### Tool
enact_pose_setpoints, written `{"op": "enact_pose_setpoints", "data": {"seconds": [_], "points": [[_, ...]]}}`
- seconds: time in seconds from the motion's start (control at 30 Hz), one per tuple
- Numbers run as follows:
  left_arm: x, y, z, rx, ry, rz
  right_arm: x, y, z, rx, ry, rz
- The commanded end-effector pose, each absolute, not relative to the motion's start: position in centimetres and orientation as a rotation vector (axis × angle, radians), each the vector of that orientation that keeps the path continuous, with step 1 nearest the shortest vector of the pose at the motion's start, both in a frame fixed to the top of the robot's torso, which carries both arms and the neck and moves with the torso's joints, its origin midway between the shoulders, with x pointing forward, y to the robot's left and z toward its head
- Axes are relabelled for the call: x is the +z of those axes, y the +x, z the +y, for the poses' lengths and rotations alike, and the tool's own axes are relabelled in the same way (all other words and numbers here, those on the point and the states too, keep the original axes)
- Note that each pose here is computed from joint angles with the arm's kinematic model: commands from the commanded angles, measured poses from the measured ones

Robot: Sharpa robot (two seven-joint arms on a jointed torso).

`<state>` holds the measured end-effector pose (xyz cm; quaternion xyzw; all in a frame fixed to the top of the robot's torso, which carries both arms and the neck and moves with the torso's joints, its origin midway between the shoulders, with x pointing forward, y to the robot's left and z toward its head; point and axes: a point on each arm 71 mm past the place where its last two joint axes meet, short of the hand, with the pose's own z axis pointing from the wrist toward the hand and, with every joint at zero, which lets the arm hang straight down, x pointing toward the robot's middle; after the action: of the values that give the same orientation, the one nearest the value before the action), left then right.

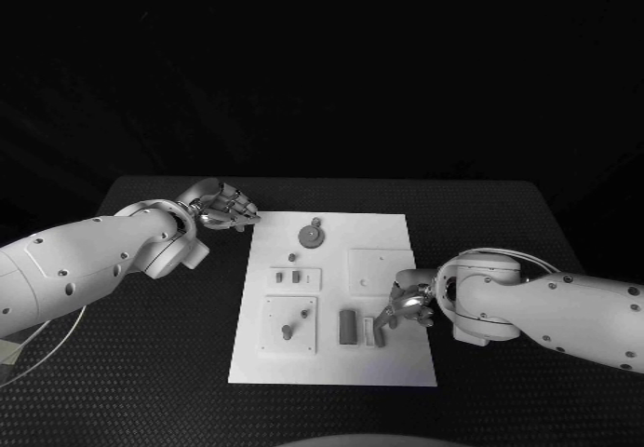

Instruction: Assemble the parts on the task board

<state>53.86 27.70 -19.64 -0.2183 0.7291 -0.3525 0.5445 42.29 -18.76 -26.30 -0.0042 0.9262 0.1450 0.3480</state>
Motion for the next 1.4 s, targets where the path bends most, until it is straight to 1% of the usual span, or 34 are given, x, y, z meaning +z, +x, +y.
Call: {"op": "enact_pose_setpoints", "data": {"seconds": [0.03, 0.3, 0.47, 0.77, 1.03, 1.2, 1.4], "points": [[-19.6, 53.8, 27.4, -0.852, -0.512, 1.739, -26.7, 42.0, -18.5, 0.363, -0.058, 2.438], [-19.6, 53.9, 27.3, -0.853, -0.511, 1.741, -27.9, 41.5, -17.7, 0.372, -0.074, 2.467], [-19.6, 53.9, 27.4, -0.852, -0.512, 1.742, -28.3, 41.4, -17.6, 0.372, -0.075, 2.473], [-19.6, 53.8, 27.4, -0.851, -0.512, 1.742, -28.6, 41.7, -17.6, 0.342, -0.086, 2.449], [-19.6, 53.8, 27.5, -0.85, -0.513, 1.742, -29.1, 41.6, -17.2, 0.327, -0.123, 2.458], [-19.7, 53.8, 27.6, -0.848, -0.515, 1.745, -29.5, 41.6, -17.5, 0.3, -0.137, 2.479], [-19.7, 53.8, 27.6, -0.849, -0.514, 1.745, -29.6, 41.8, -17.8, 0.288, -0.128, 2.475]]}}
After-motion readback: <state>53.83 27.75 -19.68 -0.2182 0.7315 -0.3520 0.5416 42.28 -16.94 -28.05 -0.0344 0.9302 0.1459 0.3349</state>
